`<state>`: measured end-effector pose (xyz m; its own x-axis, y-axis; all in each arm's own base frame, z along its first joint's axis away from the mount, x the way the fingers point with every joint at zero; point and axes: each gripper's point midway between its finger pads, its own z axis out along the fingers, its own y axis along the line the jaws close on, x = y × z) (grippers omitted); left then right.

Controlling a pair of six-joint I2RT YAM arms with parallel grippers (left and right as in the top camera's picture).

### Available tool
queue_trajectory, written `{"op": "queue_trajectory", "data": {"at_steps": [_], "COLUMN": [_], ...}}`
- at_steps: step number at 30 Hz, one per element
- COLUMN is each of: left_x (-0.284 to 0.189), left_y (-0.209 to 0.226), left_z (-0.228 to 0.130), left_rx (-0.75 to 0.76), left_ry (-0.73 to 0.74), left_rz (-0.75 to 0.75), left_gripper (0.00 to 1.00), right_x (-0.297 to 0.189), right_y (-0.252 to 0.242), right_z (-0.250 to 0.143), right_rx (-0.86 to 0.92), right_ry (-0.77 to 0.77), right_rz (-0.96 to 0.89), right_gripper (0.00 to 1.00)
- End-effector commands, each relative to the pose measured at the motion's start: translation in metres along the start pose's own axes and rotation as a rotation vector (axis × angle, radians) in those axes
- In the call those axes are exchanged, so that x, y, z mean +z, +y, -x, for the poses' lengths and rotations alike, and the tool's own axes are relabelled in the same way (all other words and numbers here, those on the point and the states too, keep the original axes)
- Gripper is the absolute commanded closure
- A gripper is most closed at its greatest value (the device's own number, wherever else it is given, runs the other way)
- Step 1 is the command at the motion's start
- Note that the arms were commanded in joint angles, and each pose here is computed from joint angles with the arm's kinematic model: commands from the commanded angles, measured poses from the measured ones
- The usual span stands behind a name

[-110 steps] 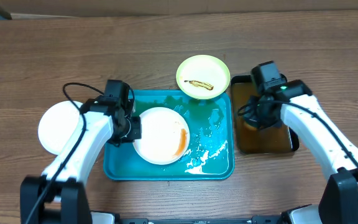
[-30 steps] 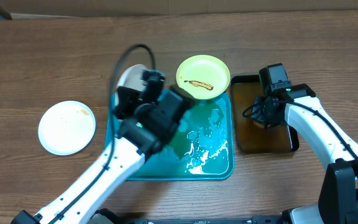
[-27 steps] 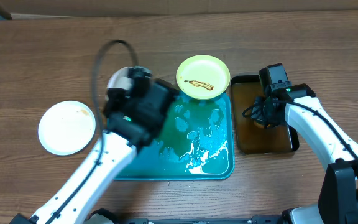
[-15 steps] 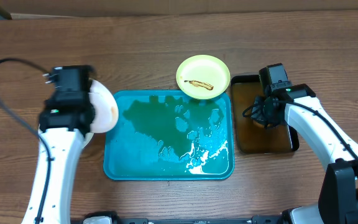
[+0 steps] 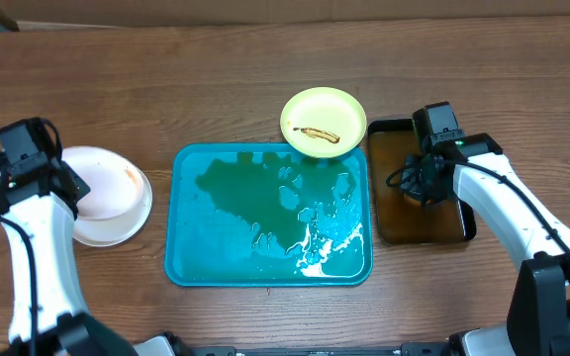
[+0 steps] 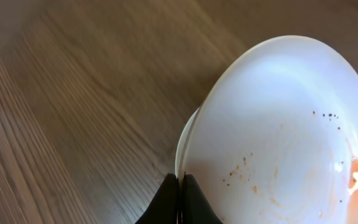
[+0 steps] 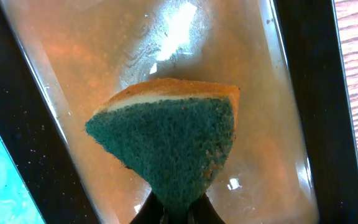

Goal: Clean dirty plates on tray and stack at the side
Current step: 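Lift the white plate with left gripper and stack it on the left plate, then move left gripper to the yellow-green plate and grip its rim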

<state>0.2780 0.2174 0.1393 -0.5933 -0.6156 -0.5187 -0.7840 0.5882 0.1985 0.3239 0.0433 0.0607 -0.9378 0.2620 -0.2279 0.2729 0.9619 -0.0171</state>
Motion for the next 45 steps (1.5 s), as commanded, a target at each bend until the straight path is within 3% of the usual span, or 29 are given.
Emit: {"op": "queue_trajectory", "data": {"at_steps": [1, 4, 6, 8, 12, 17, 22, 33, 37, 39, 41, 45], "left_x": [0.016, 0.025, 0.026, 0.024, 0.02, 0.005, -0.026, -0.08, -0.092, -0.096, -0.099, -0.104], "left_y": [-0.001, -0.006, -0.009, -0.017, -0.04, -0.075, -0.13, -0.192, -0.203, -0.207, -0.21, -0.214], "left_z": [-0.004, -0.009, -0.011, -0.011, -0.019, -0.034, -0.062, -0.134, -0.149, -0.155, -0.159, -0.163], "left_rx": [-0.072, -0.067, -0.066, -0.068, -0.055, 0.024, 0.183, 0.529, 0.593, 0.616, 0.633, 0.653], "left_ry": [0.055, 0.09, 0.098, 0.105, 0.151, 0.202, 0.254, 0.292, 0.291, 0.29, 0.288, 0.283], "left_rz": [-0.011, -0.023, -0.037, -0.083, -0.218, -0.368, -0.562, -0.645, -0.668, -0.676, -0.682, -0.693], "left_gripper": [0.96, 0.93, 0.81, 0.6, 0.47, 0.44, 0.44, 0.42, 0.42, 0.42, 0.42, 0.42], "right_x": [0.002, 0.002, 0.002, 0.002, 0.002, 0.002, 0.002, 0.054, 0.073, 0.074, 0.069, 0.049], "right_y": [-0.004, -0.004, -0.004, -0.004, -0.003, -0.002, 0.023, 0.026, 0.026, 0.026, 0.025, 0.026], "right_z": [-0.001, -0.002, -0.002, -0.002, 0.0, 0.002, -0.001, -0.019, -0.024, -0.025, -0.025, -0.014], "right_rx": [-0.004, -0.004, -0.004, -0.004, -0.003, -0.014, -0.107, -0.126, -0.128, -0.128, -0.128, -0.129], "right_ry": [-0.001, 0.003, 0.003, 0.002, -0.006, -0.011, 0.016, 0.149, 0.179, 0.184, 0.193, 0.193], "right_rz": [-0.019, -0.021, -0.021, -0.021, -0.017, -0.009, 0.129, 0.098, 0.085, 0.083, 0.08, 0.07], "right_gripper": [0.96, 0.96, 0.96, 0.96, 0.96, 0.96, 0.96, 0.95, 0.83, 0.85, 0.96, 0.96]}}
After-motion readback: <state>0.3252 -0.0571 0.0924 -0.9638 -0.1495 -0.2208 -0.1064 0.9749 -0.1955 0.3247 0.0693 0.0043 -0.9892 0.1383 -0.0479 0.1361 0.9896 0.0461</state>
